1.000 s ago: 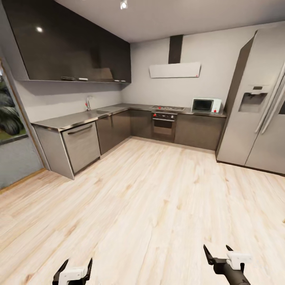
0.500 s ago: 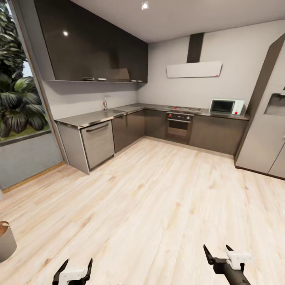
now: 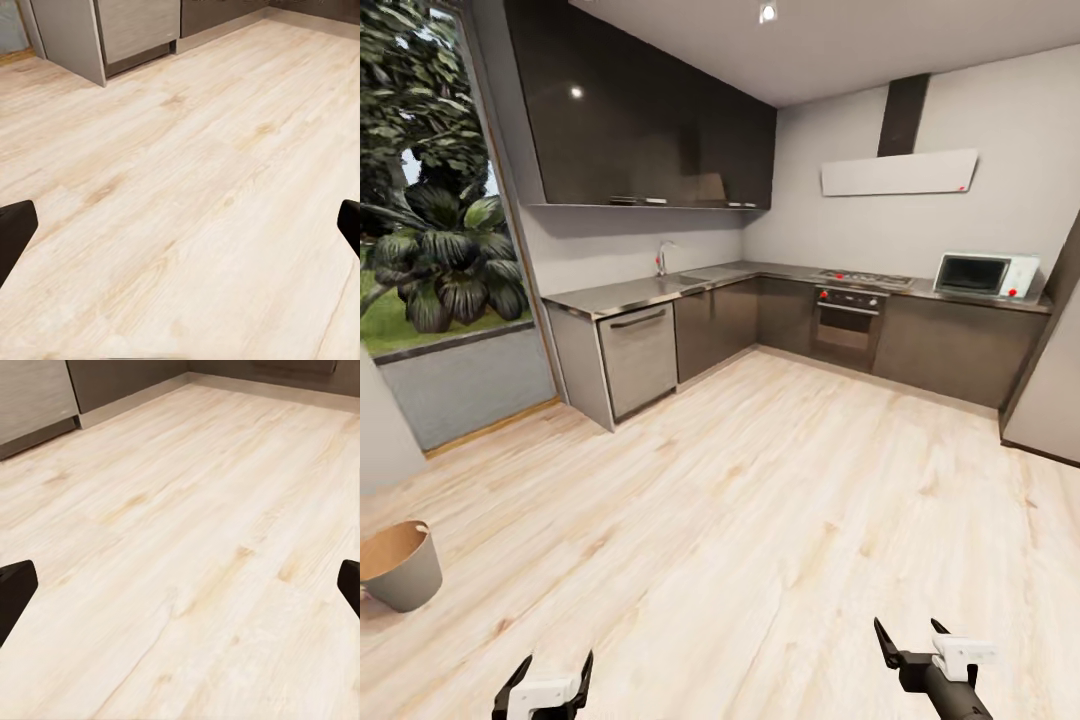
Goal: Put the three can of soda from the living room inside the tash can in the kitchen.
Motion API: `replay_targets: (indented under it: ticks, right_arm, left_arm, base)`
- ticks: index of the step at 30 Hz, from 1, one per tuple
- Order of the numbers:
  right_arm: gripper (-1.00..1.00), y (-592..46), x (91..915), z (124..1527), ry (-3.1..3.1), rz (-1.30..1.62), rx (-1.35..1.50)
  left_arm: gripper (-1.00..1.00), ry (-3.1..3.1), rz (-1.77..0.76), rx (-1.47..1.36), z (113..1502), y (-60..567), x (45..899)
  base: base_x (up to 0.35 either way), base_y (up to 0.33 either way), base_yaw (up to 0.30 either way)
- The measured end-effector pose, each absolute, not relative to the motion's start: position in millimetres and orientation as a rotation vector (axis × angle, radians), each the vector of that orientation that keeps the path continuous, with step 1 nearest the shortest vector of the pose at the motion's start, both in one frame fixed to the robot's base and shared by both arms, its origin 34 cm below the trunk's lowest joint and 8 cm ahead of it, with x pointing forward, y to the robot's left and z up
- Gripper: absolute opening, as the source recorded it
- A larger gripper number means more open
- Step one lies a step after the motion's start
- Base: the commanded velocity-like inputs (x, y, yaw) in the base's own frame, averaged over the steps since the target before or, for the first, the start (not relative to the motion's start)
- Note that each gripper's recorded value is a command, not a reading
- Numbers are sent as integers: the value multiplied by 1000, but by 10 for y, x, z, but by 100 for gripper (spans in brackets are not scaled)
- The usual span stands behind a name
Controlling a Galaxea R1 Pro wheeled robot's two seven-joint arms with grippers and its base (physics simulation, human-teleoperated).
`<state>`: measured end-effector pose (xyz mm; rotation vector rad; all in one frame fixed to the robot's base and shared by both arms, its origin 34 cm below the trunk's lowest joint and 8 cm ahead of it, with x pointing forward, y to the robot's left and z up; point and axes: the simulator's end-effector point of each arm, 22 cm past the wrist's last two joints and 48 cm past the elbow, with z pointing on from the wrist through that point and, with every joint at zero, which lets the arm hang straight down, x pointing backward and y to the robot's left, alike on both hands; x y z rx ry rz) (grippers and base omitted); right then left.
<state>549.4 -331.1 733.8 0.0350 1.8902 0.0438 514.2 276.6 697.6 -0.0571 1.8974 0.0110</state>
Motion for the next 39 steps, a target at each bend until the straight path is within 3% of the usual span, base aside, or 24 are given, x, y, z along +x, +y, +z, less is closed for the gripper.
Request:
replay_targets:
  ticks: [32, 39]
  right_arm:
    - [100, -3303, 5489, 7324, 1893, 46, 34]
    - [100, -3205, 5470, 7260, 1908, 63, 18]
  left_arm:
    - [100, 1896, 9, -60, 6978, 2767, 5140]
    - [100, 1896, 6, -57, 6975, 2763, 5138]
  base:
    - [0, -308, 252]
    - [0, -120, 252]
